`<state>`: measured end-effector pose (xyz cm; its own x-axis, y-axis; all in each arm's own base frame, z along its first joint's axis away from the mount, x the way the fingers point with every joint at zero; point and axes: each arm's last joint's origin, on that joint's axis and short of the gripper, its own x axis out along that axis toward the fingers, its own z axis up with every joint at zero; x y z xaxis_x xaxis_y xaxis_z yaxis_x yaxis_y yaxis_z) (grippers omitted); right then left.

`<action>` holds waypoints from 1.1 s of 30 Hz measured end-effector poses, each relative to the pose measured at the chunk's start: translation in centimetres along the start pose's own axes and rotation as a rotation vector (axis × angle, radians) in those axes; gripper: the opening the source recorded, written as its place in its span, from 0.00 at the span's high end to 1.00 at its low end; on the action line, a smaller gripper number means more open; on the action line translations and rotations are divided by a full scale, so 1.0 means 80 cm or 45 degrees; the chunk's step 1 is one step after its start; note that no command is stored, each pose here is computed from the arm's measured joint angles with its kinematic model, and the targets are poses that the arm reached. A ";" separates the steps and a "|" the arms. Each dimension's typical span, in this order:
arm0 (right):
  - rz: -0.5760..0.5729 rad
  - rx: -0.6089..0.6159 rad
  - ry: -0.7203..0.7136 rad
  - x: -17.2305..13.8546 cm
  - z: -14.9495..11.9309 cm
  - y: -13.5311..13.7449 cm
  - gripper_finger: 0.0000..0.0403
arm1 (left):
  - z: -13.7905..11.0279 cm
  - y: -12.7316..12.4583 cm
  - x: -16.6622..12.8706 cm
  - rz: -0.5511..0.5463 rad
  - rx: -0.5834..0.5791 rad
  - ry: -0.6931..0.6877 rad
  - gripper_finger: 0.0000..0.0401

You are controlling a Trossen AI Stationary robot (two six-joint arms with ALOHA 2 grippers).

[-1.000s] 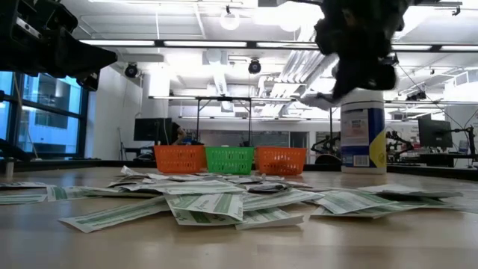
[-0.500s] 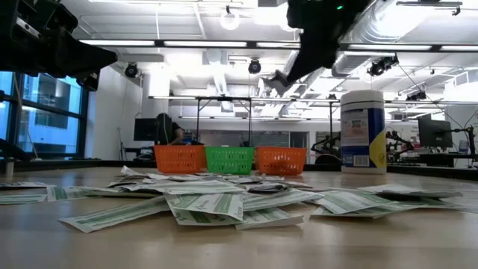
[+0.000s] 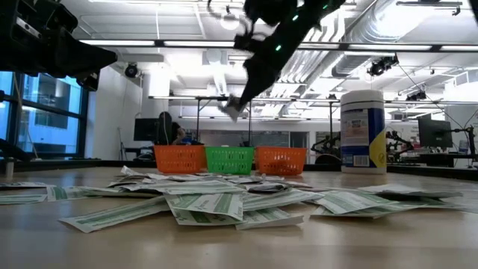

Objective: Pick & Place First Aid Supplies
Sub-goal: Put the towelette pack into the green bin

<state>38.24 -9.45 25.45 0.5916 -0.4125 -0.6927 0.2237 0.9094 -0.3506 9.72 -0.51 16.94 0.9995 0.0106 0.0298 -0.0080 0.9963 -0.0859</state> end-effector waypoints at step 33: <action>0.096 0.414 0.263 0.093 -0.023 -0.038 0.96 | 0.000 0.000 0.000 0.000 0.000 0.000 1.00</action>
<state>40.56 -15.41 20.23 0.4546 -0.3153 -0.8330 0.4388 0.8932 -0.0985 9.71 -0.51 16.94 0.9995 0.0103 0.0302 -0.0077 0.9963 -0.0859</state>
